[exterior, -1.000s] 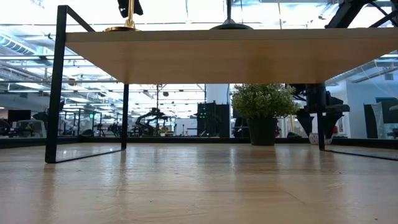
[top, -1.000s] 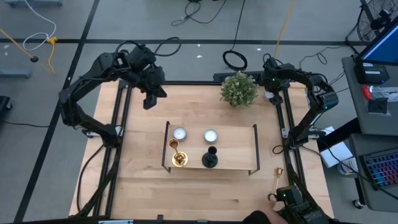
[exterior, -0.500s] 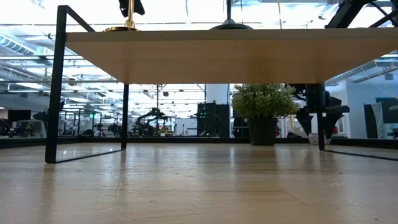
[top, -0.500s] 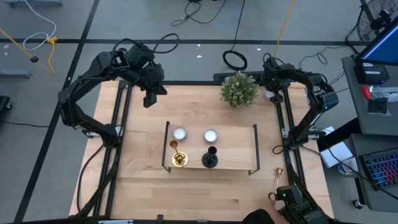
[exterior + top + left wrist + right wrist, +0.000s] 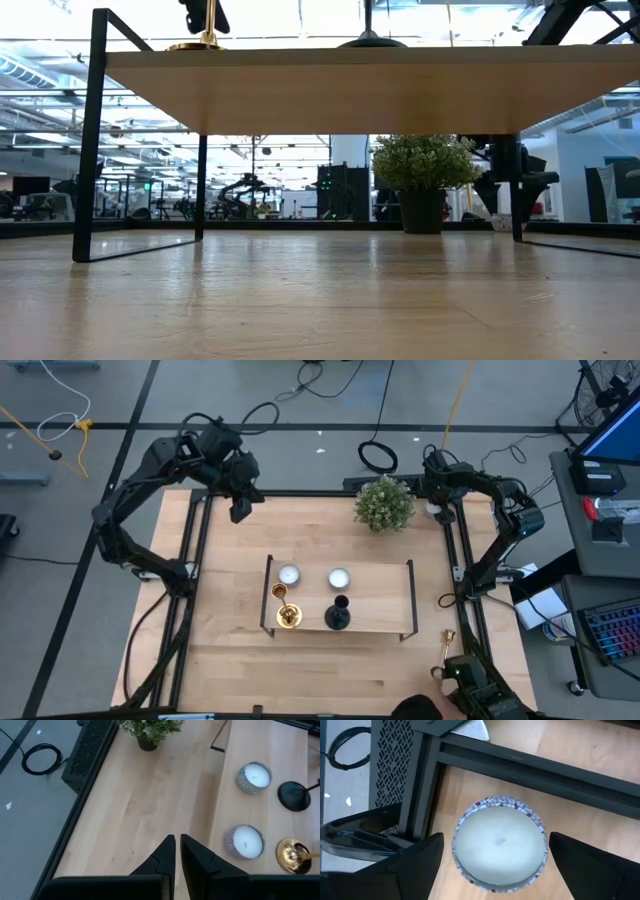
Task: Pick & Place candle stick holders
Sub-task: Put the white red scented candle on the shelf
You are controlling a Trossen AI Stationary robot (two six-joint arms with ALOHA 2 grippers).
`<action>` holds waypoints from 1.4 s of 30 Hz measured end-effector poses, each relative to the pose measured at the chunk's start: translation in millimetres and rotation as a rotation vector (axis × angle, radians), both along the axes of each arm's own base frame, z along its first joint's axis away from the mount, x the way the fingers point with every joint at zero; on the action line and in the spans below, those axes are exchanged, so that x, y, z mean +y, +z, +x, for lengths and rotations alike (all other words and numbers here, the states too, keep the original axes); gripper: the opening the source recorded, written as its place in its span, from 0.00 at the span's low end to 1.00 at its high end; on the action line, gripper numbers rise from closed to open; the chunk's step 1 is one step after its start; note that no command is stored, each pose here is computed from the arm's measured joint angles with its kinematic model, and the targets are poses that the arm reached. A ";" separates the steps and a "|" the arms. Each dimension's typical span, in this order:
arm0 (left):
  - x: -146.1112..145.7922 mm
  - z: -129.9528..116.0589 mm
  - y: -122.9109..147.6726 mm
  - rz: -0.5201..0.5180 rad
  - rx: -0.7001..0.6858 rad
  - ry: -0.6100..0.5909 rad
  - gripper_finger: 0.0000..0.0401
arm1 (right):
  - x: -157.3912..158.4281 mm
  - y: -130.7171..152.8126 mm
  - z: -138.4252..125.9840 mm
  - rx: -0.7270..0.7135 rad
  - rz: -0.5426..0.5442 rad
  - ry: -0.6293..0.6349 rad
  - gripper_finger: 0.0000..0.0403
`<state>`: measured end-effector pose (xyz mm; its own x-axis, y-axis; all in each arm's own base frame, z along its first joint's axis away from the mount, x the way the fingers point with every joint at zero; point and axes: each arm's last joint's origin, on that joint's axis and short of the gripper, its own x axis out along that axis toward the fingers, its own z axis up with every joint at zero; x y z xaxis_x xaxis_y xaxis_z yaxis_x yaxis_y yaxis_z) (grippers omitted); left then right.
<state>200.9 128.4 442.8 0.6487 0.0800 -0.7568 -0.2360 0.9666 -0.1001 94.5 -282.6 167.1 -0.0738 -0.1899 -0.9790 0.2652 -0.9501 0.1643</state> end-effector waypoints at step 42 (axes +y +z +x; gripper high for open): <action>-21.3 -33.8 22.3 0.049 -0.079 0.094 0.08 | 6.1 -10.2 10.9 0.030 0.047 0.101 0.81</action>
<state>167.1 107.1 465.1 0.6941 0.1789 -0.6973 -0.3190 0.9448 -0.0752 105.4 -276.5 156.9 -0.0859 -0.1516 -0.9847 0.3641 -0.9248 0.1106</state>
